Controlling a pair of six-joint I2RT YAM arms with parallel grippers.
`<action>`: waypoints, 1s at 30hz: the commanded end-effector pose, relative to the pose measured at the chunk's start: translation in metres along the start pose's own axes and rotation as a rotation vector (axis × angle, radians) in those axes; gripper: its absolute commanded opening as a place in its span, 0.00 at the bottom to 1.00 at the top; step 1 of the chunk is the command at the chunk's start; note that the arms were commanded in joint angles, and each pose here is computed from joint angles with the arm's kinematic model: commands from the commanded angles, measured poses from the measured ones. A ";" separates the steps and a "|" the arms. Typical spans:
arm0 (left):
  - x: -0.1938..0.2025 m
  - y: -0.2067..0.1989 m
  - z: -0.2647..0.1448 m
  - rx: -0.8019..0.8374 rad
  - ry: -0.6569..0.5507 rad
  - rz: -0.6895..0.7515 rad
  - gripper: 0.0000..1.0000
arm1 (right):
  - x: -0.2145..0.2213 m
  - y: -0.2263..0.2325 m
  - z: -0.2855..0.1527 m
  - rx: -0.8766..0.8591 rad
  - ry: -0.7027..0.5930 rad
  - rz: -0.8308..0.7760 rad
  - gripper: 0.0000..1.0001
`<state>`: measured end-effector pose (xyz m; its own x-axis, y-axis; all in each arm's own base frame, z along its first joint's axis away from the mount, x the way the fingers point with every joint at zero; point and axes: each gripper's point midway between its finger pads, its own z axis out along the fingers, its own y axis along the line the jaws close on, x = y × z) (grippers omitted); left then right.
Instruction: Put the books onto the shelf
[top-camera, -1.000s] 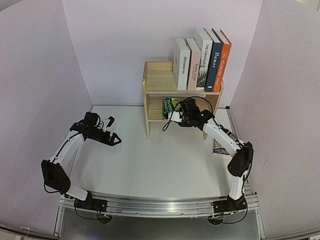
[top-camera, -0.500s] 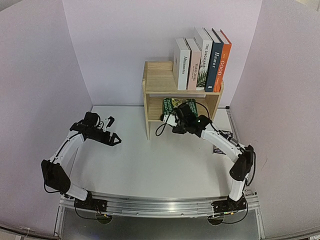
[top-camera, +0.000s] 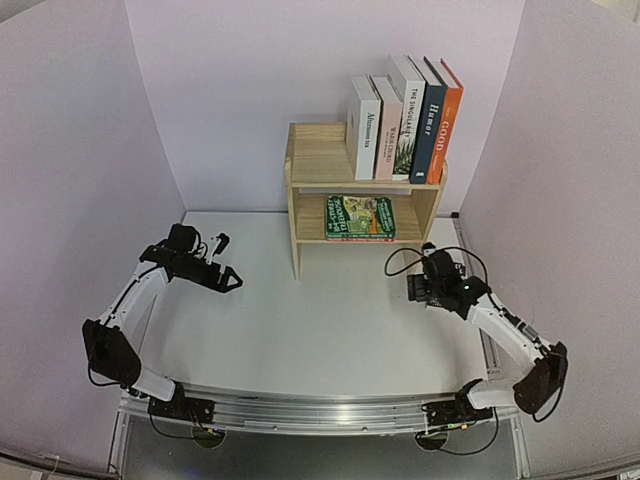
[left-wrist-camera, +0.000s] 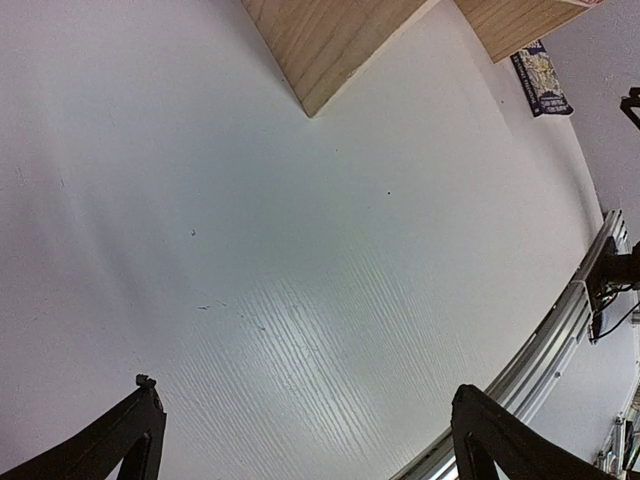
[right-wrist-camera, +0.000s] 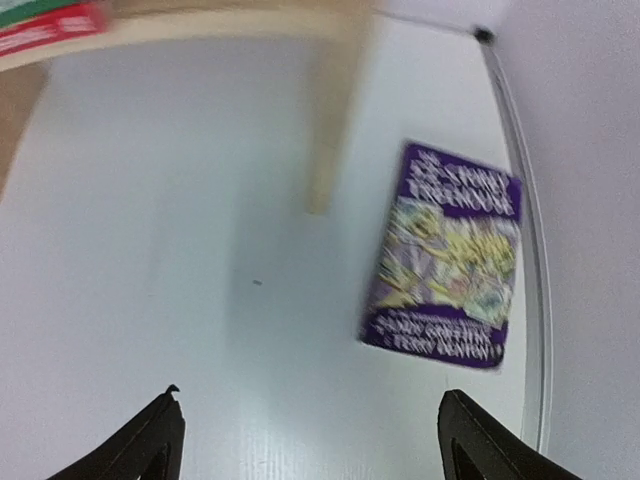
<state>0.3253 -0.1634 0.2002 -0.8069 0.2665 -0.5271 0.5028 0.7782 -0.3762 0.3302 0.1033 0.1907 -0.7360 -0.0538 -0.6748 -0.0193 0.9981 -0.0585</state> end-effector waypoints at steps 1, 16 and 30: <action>-0.006 -0.004 -0.005 0.012 -0.019 0.019 0.99 | 0.035 -0.070 0.019 0.078 0.104 0.470 0.87; -0.007 -0.003 -0.011 -0.015 -0.013 0.012 0.99 | 0.035 -0.180 0.155 0.173 0.393 0.755 0.91; -0.010 0.001 -0.007 -0.024 -0.009 0.000 0.99 | 0.093 -0.144 0.227 0.014 0.635 0.792 0.76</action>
<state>0.3216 -0.1612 0.1959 -0.8224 0.2699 -0.5008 0.4887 0.7857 -0.3792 0.4476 -0.0775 0.0160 -0.7290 0.6560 -0.1953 0.6188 0.7536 0.2217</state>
